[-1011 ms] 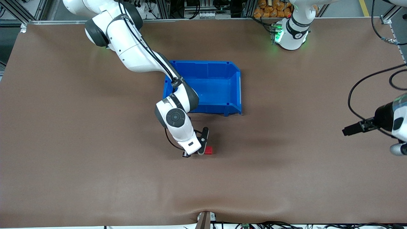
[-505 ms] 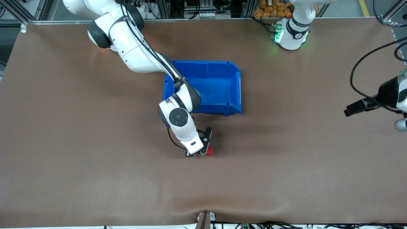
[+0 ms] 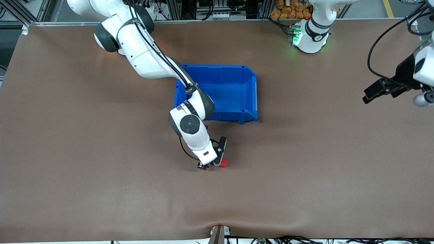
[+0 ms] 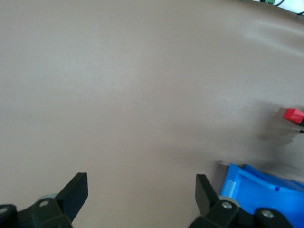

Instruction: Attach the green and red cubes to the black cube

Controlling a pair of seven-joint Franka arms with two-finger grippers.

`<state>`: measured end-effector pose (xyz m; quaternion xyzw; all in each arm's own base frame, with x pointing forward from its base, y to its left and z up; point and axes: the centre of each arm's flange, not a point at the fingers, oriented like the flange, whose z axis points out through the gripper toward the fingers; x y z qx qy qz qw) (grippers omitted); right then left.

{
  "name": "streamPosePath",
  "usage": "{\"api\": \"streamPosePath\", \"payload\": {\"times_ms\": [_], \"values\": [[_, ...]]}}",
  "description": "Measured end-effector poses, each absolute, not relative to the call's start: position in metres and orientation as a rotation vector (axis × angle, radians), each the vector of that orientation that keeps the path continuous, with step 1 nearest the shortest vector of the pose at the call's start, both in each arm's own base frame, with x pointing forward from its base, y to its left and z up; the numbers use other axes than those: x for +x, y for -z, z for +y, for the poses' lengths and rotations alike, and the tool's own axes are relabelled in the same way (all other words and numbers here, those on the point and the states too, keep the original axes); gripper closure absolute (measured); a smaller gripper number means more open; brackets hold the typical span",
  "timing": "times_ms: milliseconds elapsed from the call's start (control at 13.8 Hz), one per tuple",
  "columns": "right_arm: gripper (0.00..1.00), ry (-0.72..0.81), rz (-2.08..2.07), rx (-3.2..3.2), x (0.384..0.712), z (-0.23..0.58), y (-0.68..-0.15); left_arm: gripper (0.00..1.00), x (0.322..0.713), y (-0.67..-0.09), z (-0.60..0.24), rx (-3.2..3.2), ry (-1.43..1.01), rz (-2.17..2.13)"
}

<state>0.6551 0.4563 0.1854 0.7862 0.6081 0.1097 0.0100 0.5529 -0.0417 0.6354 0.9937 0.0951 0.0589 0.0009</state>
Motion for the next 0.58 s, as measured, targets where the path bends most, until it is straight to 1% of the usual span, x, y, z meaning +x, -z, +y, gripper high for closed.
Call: {"api": "streamPosePath", "payload": {"times_ms": [72,144,361,578], "values": [[0.13,-0.344,1.895,2.456,0.656,0.456,-0.186,0.00,0.548,-0.646,-0.031,3.127,-0.213,0.253],[0.01,-0.350,1.890,2.458,0.657,0.455,-0.188,0.00,0.542,-0.656,-0.019,3.133,-0.222,0.232],[0.00,-0.386,1.856,2.495,0.666,0.451,-0.204,0.00,0.521,-0.681,0.000,3.150,-0.135,0.225],[0.00,-0.294,1.769,2.594,0.677,0.429,-0.231,0.00,0.511,-0.692,-0.019,3.157,-0.134,0.175]]}}
